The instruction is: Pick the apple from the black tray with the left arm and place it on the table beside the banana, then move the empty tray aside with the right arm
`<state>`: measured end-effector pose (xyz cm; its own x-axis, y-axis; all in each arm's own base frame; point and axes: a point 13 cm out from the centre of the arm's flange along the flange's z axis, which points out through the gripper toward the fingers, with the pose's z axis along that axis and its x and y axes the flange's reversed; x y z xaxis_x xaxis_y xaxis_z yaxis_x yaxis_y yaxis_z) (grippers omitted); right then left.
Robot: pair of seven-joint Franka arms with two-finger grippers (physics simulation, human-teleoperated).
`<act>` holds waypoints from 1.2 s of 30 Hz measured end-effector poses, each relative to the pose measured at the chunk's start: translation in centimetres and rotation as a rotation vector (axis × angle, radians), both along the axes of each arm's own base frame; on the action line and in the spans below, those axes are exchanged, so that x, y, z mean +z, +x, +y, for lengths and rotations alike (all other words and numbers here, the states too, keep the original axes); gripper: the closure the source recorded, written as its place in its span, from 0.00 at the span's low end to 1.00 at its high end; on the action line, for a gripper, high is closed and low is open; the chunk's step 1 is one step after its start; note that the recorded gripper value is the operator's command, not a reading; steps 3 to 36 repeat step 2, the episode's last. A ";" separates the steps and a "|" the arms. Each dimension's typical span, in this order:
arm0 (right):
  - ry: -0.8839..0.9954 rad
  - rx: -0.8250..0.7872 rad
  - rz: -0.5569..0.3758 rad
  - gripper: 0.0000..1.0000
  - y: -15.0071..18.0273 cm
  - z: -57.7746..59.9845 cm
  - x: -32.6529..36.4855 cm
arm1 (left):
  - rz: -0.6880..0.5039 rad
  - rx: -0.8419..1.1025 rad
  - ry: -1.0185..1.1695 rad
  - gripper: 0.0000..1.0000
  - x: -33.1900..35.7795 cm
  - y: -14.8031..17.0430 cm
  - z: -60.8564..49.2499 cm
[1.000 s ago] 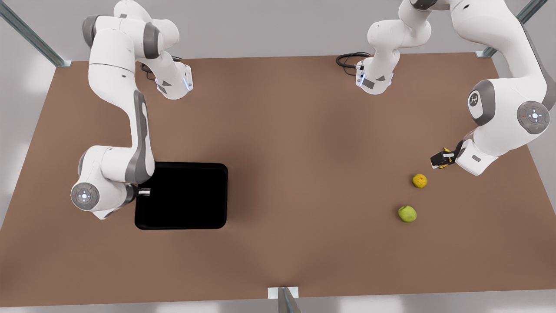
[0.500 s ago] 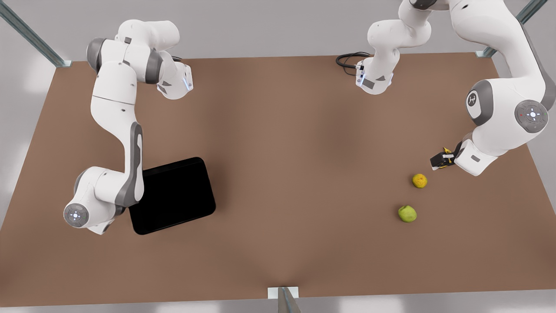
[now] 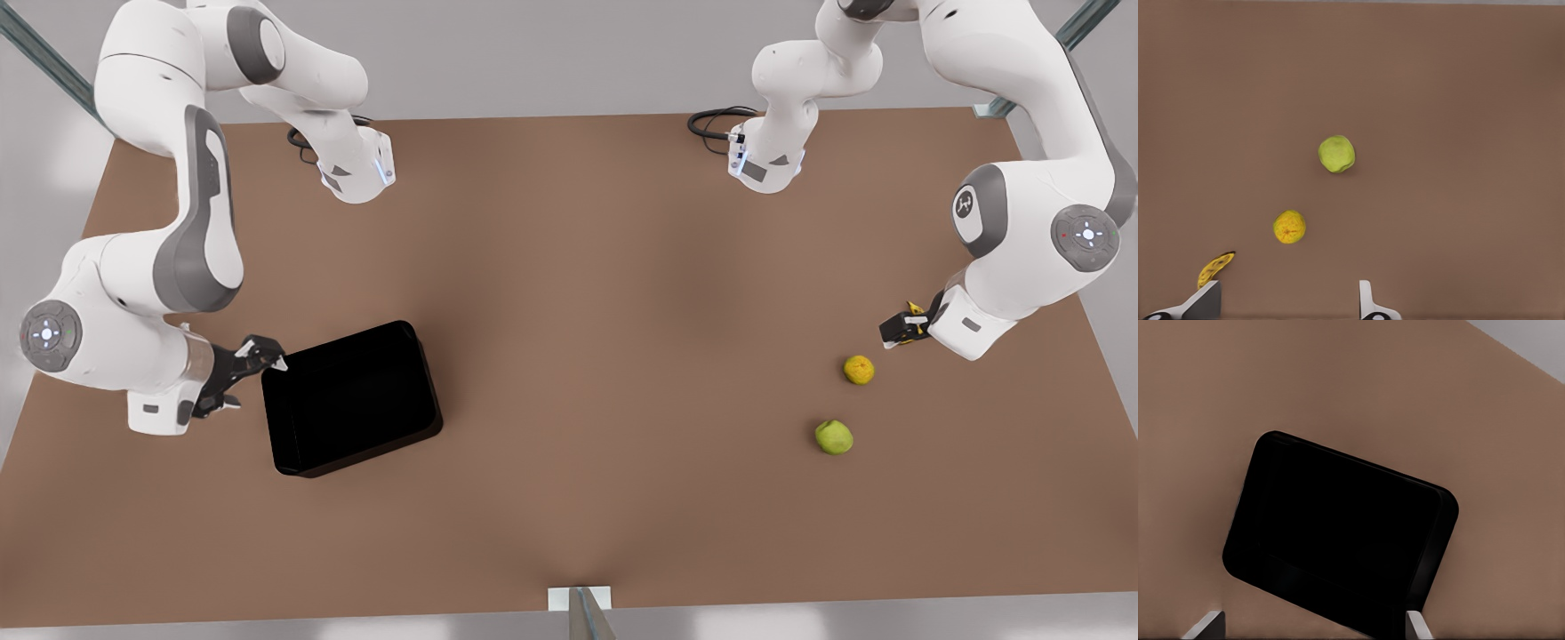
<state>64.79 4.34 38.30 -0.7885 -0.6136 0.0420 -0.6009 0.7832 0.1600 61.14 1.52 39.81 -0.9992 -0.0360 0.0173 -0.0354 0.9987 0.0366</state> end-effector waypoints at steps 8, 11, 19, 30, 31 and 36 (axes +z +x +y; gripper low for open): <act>-0.017 0.002 0.012 0.00 -0.3 -0.1 -0.1 | 0.000 0.000 0.000 0.00 0.0 0.0 0.0; -0.017 0.002 0.012 0.00 -0.3 -0.1 -0.1 | 0.000 0.000 0.000 0.00 0.0 0.0 0.0; -0.017 0.002 0.012 0.00 -0.3 -0.1 -0.1 | 0.000 0.000 0.000 0.00 0.0 0.0 0.0; -0.017 0.002 0.012 0.00 -0.3 -0.1 -0.1 | 0.000 0.000 0.000 0.00 0.0 0.0 0.0; -0.017 0.002 0.012 0.00 -0.3 -0.1 -0.1 | 0.000 0.000 0.000 0.00 0.0 0.0 0.0; -0.017 0.002 0.012 0.00 -0.3 -0.1 -0.1 | 0.000 0.000 0.000 0.00 0.0 0.0 0.0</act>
